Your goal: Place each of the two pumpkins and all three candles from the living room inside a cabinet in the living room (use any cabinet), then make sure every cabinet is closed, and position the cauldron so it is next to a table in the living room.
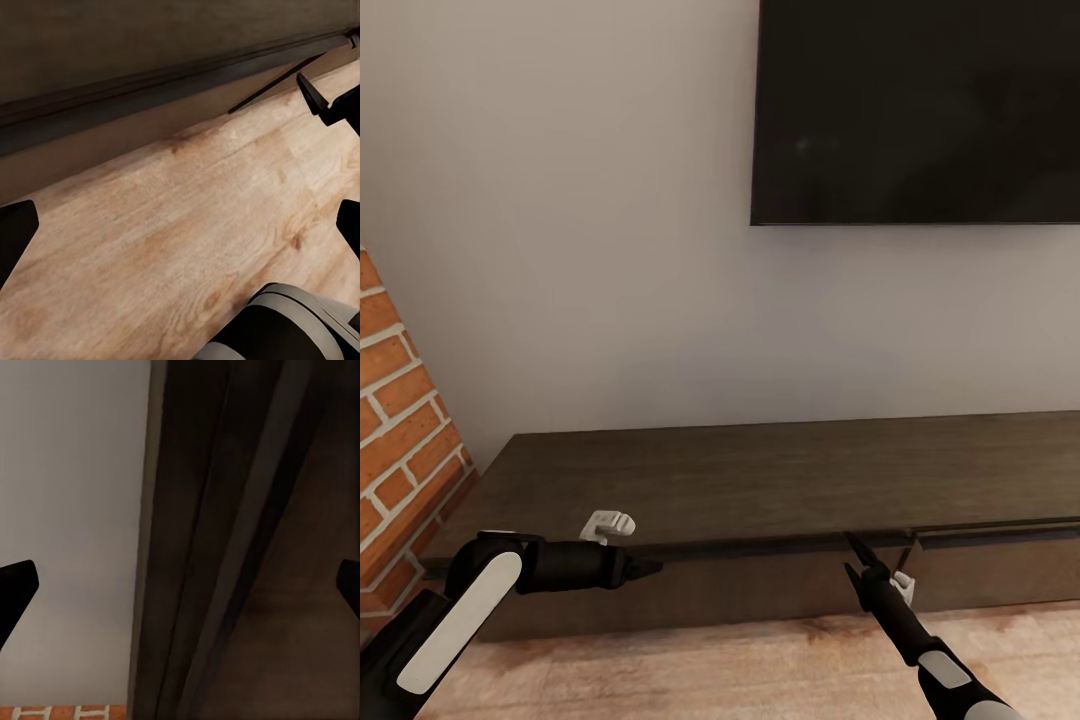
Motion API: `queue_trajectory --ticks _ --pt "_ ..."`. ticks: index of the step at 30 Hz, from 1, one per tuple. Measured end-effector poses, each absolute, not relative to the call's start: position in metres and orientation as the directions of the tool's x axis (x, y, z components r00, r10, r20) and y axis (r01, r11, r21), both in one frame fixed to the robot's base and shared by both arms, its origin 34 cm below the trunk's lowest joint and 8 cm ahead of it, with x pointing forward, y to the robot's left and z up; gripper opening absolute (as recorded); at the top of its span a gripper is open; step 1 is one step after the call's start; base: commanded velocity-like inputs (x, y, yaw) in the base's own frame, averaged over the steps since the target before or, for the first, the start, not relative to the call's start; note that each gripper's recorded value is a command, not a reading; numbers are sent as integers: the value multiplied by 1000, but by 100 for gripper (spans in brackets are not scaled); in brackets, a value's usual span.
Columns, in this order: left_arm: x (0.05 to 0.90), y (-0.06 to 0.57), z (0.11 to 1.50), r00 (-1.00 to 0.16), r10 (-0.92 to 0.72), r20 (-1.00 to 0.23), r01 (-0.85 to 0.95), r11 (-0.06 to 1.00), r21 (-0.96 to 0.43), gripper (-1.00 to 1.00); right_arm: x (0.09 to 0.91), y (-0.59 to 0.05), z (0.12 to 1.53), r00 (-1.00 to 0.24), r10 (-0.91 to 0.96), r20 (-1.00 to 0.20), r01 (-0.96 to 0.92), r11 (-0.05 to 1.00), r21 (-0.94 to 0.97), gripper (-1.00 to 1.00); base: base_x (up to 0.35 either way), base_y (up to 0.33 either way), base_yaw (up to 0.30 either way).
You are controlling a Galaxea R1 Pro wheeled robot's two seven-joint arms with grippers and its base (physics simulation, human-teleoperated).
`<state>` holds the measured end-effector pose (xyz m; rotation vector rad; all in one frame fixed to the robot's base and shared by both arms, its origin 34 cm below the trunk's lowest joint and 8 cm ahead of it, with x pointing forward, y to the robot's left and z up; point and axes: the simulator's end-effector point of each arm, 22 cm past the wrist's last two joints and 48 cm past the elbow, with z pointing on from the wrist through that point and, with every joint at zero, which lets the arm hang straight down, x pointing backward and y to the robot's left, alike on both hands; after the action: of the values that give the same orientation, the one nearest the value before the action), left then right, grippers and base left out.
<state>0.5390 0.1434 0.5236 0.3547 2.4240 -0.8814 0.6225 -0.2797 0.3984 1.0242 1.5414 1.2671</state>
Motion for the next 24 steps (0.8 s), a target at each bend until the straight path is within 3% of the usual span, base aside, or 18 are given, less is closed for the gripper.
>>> queue_trajectory --ticks 24 --pt "539 144 524 -824 62 -563 409 753 -516 100 622 -279 398 -285 951 -117 70 142 987 100 19 0 0"
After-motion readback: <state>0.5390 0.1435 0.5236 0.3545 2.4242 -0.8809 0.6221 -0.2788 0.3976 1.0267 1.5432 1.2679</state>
